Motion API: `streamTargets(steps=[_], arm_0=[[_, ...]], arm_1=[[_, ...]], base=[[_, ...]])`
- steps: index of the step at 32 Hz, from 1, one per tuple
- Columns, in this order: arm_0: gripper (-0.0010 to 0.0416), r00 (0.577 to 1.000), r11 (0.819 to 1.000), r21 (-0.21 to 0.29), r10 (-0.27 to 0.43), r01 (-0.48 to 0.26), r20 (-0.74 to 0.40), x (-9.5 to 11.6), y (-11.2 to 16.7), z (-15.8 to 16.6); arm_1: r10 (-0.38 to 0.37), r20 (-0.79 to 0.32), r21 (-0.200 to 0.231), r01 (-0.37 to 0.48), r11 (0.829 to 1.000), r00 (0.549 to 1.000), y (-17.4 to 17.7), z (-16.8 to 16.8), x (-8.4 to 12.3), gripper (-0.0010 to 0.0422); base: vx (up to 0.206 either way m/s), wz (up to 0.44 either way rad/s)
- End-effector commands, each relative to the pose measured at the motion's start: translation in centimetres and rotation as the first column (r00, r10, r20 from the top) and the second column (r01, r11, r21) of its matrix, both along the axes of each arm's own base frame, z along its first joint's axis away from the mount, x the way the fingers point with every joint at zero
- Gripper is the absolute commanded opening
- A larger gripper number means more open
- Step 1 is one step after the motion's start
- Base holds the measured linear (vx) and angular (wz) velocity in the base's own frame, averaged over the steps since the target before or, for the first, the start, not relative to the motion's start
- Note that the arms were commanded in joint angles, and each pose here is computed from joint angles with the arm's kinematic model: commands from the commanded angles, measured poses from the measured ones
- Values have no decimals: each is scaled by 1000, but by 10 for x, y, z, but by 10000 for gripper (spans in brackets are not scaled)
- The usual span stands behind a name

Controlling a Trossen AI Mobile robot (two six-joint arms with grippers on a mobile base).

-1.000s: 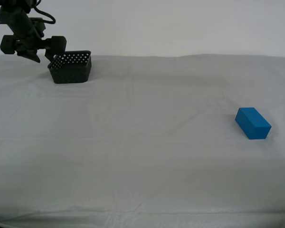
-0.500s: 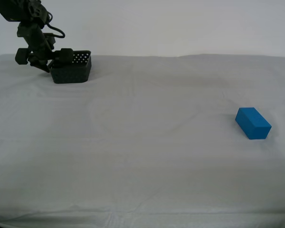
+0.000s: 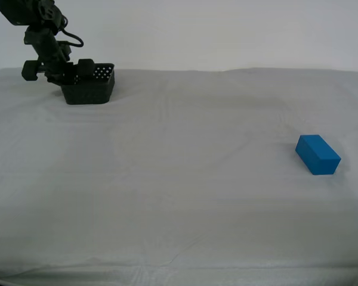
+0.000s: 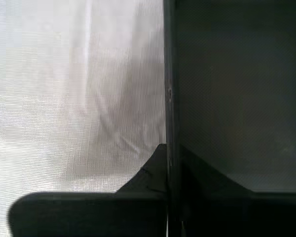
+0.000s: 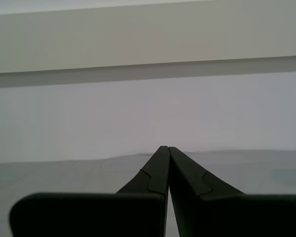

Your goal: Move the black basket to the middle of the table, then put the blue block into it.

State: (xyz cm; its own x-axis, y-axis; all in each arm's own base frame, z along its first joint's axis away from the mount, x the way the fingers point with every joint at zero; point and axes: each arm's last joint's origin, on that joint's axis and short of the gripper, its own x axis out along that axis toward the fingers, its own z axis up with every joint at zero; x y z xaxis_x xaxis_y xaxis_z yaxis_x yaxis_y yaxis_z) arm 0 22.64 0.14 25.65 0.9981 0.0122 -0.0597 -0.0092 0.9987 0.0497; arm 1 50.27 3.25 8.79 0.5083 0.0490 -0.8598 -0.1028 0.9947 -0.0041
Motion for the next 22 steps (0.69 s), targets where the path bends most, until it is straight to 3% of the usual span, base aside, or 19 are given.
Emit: streamTargets(steps=[1,11,16,22], arm_0=[[1,1000,1000,3,1,-1,5,0,0,1],[0,1000,1000,3,1,-1,5,0,0,1],[0,1000,1000,3,1,-1,5,0,0,1],[0,1000,1000,3,1,-1,6,0,0,1]], arm_1=[[23,-4,-9,-23,1000,1000,0,0,0,-4],[12,-27,-18,-12,1000,1000,-3,3,-1,-2],[-10,4,-18,10,1000,1000,-14,28,-1,-2],[-42,43,-51,44,998,998,-33,74,-10,-2]], base=[[0,0],[0,0],[0,0],[0,0]])
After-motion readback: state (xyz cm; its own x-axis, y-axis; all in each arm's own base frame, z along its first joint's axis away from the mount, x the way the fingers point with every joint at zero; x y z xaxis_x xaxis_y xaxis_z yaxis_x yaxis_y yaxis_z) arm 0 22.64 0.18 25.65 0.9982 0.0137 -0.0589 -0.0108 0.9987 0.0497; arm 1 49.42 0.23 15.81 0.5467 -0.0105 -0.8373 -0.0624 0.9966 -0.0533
